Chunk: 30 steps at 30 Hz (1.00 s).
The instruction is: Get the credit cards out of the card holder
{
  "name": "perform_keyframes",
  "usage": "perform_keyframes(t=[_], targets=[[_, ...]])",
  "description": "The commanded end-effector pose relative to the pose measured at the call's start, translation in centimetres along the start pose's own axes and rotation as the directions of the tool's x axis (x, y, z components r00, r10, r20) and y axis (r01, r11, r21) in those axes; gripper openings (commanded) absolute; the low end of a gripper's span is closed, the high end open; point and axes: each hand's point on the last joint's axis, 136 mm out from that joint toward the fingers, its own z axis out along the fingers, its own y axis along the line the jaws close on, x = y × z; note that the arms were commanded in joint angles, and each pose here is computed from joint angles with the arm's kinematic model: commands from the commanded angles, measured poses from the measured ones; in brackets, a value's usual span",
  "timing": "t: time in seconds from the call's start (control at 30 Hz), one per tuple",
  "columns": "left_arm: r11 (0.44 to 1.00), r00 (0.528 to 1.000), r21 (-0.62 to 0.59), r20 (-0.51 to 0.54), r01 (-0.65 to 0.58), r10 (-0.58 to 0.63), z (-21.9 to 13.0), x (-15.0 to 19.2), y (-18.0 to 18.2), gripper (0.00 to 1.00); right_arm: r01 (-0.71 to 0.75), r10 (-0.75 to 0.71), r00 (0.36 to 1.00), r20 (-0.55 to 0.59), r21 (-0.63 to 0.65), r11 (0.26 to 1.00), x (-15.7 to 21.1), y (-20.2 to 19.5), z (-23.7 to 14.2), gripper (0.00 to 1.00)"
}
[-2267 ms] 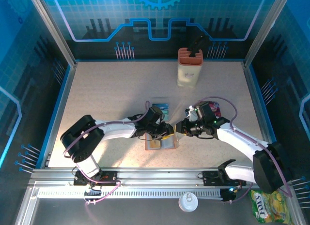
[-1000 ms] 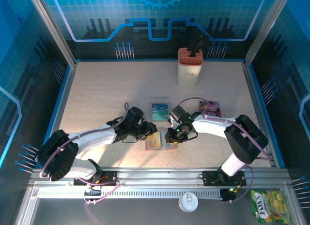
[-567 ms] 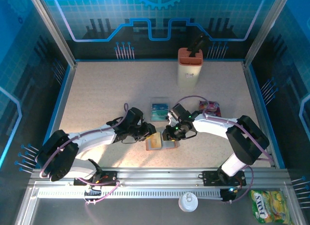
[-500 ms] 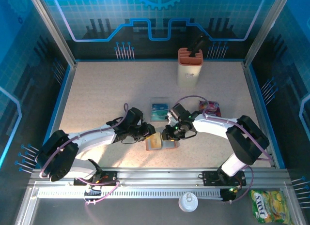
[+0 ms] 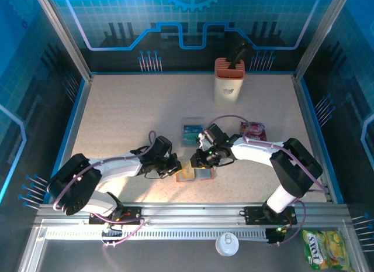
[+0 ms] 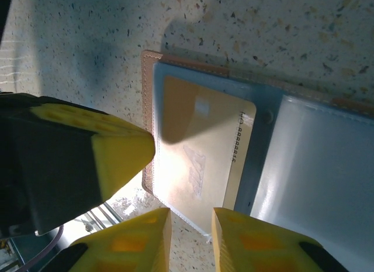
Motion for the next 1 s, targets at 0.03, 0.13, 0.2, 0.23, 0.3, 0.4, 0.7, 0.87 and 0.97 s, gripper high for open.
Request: perform_keyframes(t=[0.03,0.13,0.2,0.23,0.3,0.4,0.7,0.87,0.97], targets=[[1.0,1.0,-0.001,-0.013,0.0,0.0,0.4,0.1,0.3,0.0,0.006,-0.006,1.0,-0.008,-0.027,1.0,-0.1,1.1,0.2,0.26],[0.999,1.0,-0.038,-0.006,-0.01,0.01,0.4,0.0,1.0,0.0,0.005,-0.005,1.0,-0.006,-0.022,1.0,-0.1,0.9,0.2,0.26],[0.998,1.0,-0.062,0.001,-0.019,0.019,0.5,-0.2,1.4,0.0,0.006,-0.006,1.0,-0.004,-0.019,1.0,-0.1,0.9,0.1,0.26],[0.997,1.0,-0.068,0.006,-0.024,0.025,0.5,-0.3,1.6,0.0,0.005,-0.005,1.0,-0.004,-0.019,1.0,-0.1,0.9,0.1,0.26],[0.996,0.999,-0.082,0.012,-0.031,0.032,0.6,-0.5,1.8,0.0,0.004,-0.005,1.0,-0.004,-0.02,1.0,-0.1,1.0,0.1,0.26],[0.994,0.999,-0.101,0.01,-0.046,0.047,0.6,-0.6,1.9,0.0,0.005,-0.005,1.0,0.001,-0.018,1.0,-0.2,1.0,0.0,0.26],[0.994,0.996,-0.084,0.058,-0.065,0.07,-0.2,-1.3,1.1,0.0,0.002,-0.002,1.0,0.013,-0.013,1.0,0.1,0.8,-0.3,0.26],[0.996,0.995,-0.047,0.062,-0.076,0.079,-0.9,-1.2,0.2,0.0,0.0,0.0,1.0,0.02,-0.013,1.0,0.0,0.8,-0.4,0.26],[0.996,0.995,-0.028,0.053,-0.085,0.086,-0.9,-1.0,-0.3,0.0,-0.003,0.004,1.0,0.026,-0.016,1.0,0.0,0.8,-0.4,0.26]])
